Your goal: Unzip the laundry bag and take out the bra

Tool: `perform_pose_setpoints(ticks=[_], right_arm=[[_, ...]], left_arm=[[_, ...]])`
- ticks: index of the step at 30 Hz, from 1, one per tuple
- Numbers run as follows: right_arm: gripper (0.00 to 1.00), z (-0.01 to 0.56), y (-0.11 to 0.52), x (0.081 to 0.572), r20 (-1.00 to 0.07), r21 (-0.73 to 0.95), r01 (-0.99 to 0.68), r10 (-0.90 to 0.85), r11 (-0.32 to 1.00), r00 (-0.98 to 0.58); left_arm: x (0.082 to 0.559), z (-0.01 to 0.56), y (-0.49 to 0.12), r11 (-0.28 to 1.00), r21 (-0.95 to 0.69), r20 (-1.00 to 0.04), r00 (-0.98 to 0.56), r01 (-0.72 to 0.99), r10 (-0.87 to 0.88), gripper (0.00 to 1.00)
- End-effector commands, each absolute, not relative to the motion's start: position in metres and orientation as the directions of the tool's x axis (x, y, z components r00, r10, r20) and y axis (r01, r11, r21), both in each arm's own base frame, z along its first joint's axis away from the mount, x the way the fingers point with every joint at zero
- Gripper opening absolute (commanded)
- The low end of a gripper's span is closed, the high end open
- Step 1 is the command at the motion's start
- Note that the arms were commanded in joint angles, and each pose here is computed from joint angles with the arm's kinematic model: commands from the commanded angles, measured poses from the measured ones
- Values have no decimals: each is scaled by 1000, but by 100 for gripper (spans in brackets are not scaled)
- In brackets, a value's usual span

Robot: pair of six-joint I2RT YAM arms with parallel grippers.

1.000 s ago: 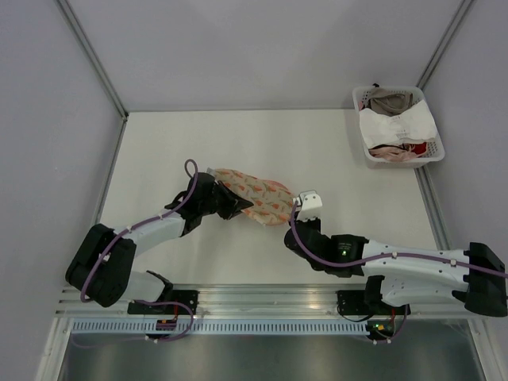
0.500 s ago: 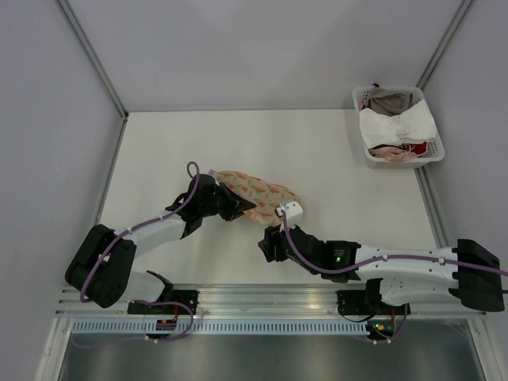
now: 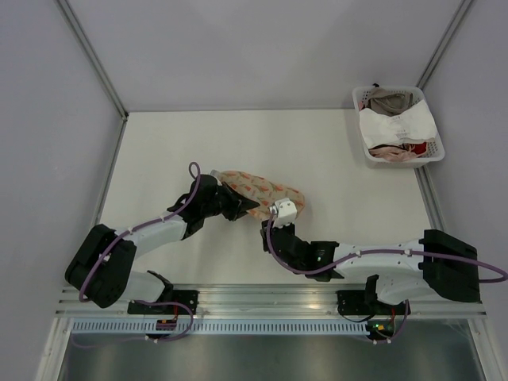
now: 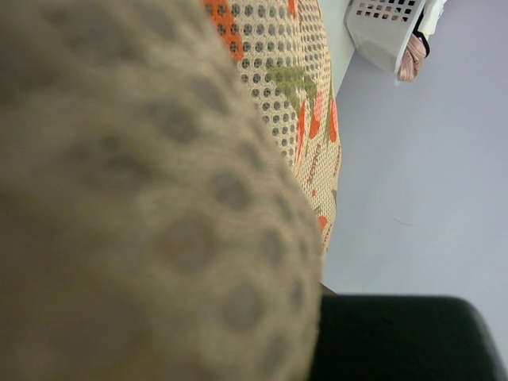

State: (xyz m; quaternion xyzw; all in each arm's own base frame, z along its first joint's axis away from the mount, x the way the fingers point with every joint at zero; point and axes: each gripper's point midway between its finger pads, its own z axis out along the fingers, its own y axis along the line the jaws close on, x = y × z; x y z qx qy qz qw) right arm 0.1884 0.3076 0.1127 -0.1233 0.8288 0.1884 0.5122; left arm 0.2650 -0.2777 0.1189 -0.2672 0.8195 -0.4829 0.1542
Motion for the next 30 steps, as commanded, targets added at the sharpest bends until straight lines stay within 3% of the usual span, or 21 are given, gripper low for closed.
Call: perform_pose_setpoints(ticks=[1, 6, 10, 27, 30], right_arm=[[46, 136, 304, 210, -933, 164, -291, 52, 943, -357], [26, 138, 294, 211, -940, 166, -265, 71, 950, -333], [0, 148, 285, 207, -941, 202, -267, 111, 942, -321], [0, 133, 225, 171, -848, 37, -259, -107, 965, -520], [0, 129, 209, 171, -842, -1, -222, -121, 975, -526]], left_arm=[[271, 151, -287, 312, -922, 2, -810, -228, -587, 2], [270, 145, -286, 325, -916, -2, -811, -233, -585, 2], [270, 139, -286, 333, -911, 5, -812, -245, -584, 2], [285, 120, -281, 444, -883, -109, -856, -151, -506, 2], [289, 130, -290, 435, -900, -169, -892, -34, -420, 2]])
